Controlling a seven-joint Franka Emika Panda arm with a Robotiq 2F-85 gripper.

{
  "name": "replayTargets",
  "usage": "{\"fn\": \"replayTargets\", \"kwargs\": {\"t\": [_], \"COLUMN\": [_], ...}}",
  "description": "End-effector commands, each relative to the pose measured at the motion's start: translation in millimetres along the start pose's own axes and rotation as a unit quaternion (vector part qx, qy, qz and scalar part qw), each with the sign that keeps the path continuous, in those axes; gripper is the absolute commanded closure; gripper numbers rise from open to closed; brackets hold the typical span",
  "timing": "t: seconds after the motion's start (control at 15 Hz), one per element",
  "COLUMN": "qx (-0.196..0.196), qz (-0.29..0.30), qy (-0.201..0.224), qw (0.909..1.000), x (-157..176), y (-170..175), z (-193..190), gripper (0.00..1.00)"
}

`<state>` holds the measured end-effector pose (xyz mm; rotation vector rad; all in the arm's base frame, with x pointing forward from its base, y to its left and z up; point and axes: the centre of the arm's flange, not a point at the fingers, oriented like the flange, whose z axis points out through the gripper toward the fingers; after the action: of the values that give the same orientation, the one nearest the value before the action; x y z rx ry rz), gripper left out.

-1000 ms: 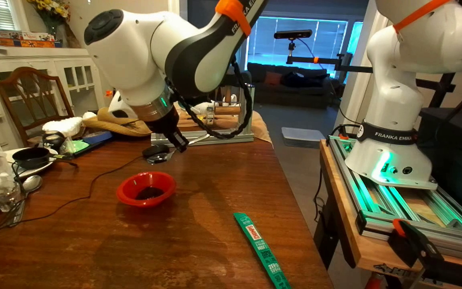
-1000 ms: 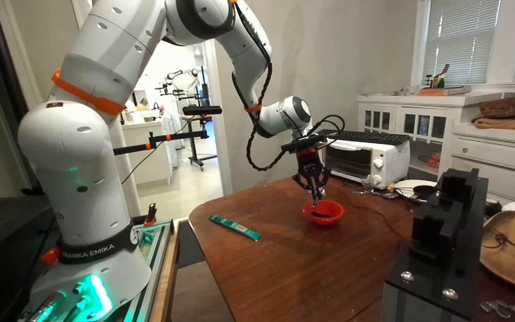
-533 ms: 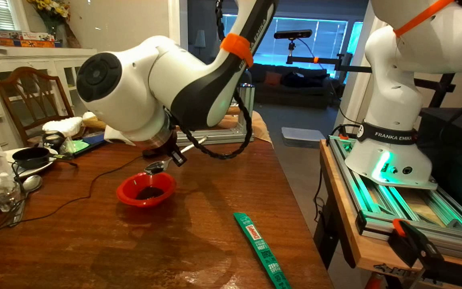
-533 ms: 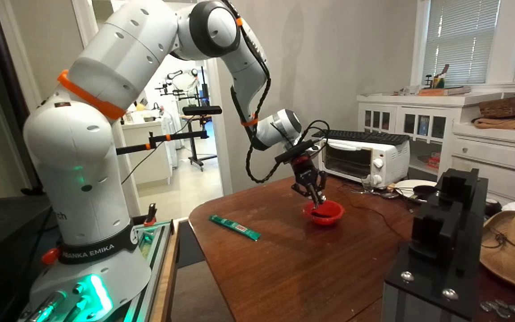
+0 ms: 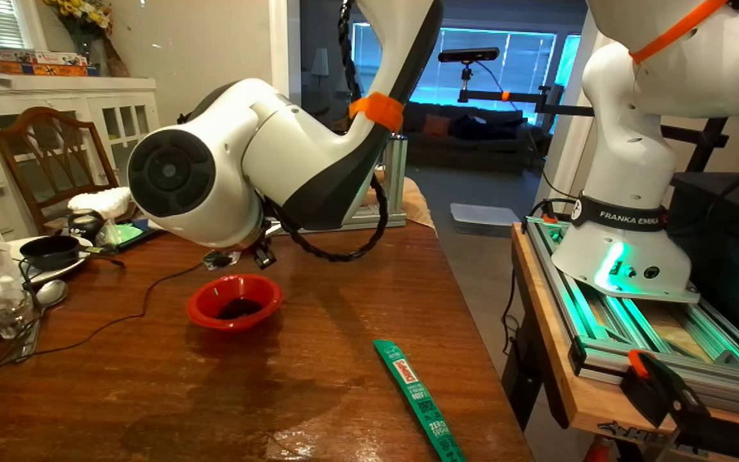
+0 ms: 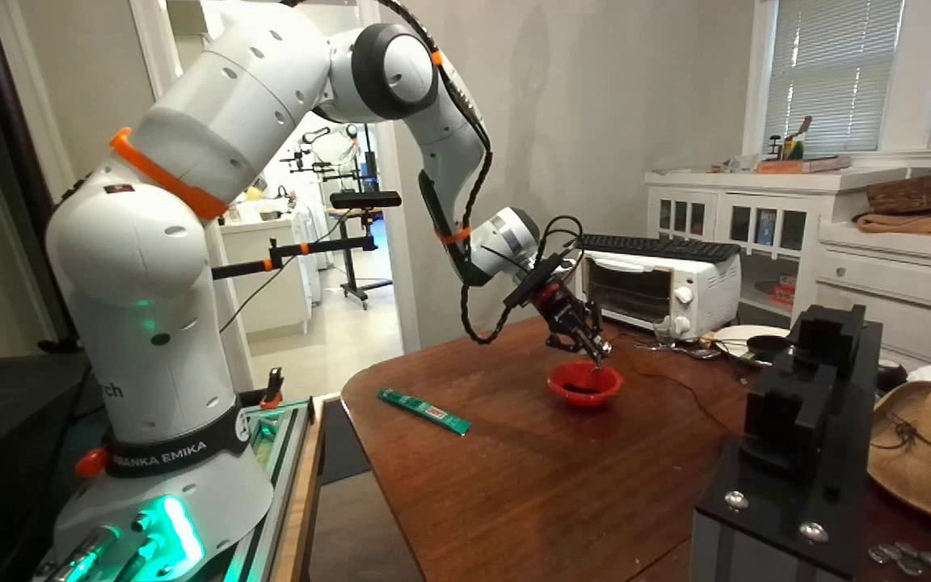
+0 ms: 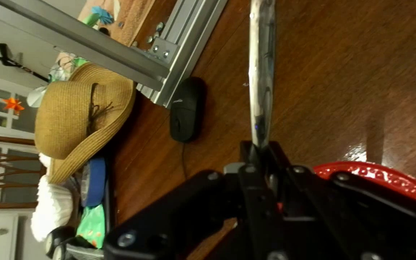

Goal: Use a spoon to take a scoop out of the red bowl then empty it back into the bowl and place the spoon back

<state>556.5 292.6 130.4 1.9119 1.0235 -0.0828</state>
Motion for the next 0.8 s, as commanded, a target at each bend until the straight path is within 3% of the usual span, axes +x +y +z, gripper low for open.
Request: {"fn": "replayTargets", "kwargs": {"t": [0.0, 0.4, 0.73], "qx": [-0.055, -0.063, -0.092], "qz": [0.026, 0.064, 0.091], "qy": [0.007, -0.005, -0.017], "qw": [0.9981, 0.9959, 0.9914], "x": [3.6, -20.2, -25.5], "y": [-11.4, -42.1, -48.3], "z": [-12.2, -25.7, -25.7], "gripper": [0.97, 0.97, 0.97]}}
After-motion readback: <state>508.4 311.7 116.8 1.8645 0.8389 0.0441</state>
